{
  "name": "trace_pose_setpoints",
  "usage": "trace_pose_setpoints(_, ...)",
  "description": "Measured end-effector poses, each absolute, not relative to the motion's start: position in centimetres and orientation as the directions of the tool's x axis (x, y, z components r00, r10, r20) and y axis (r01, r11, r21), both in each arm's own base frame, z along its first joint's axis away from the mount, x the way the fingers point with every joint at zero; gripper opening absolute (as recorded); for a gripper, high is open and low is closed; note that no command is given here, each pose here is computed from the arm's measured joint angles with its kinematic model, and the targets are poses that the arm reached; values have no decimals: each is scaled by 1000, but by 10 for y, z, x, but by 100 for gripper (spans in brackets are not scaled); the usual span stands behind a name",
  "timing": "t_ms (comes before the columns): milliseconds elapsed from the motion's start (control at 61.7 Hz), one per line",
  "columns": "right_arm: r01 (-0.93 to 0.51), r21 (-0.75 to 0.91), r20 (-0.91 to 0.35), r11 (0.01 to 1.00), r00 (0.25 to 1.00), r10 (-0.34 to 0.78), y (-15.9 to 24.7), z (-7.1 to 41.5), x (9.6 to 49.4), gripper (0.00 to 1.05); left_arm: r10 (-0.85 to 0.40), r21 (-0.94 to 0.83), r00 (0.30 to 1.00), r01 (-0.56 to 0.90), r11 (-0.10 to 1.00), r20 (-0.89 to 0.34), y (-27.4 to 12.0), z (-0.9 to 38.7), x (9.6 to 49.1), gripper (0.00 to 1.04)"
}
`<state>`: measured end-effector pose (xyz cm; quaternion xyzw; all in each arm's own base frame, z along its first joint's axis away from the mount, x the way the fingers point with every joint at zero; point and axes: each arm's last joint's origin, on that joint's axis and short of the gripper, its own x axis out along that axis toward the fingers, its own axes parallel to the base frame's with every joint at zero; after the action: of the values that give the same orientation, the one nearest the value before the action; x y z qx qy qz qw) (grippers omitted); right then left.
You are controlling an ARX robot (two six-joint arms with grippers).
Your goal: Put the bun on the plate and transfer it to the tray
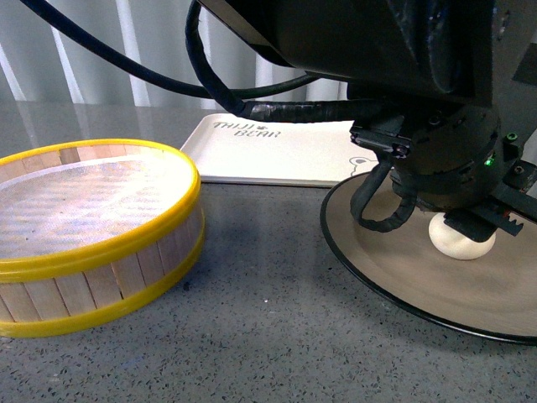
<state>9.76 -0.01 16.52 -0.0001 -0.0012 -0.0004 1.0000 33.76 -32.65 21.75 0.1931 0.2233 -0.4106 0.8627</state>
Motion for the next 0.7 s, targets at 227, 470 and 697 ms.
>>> trace_pose_setpoints(227,1,0,2,1000,1000,-1,0,165,98,96,-606,174,569,793,584,-556,-319,216,343,5)
trace_pose_setpoints(470,1,0,2,1000,1000,-1,0,165,98,96,-605,163,558,797,582,-568,-315,217,343,31)
trace_pose_setpoints(697,1,0,2,1000,1000,-1,0,165,98,96,-633,118,551,797,592,-544,-310,230,340,65)
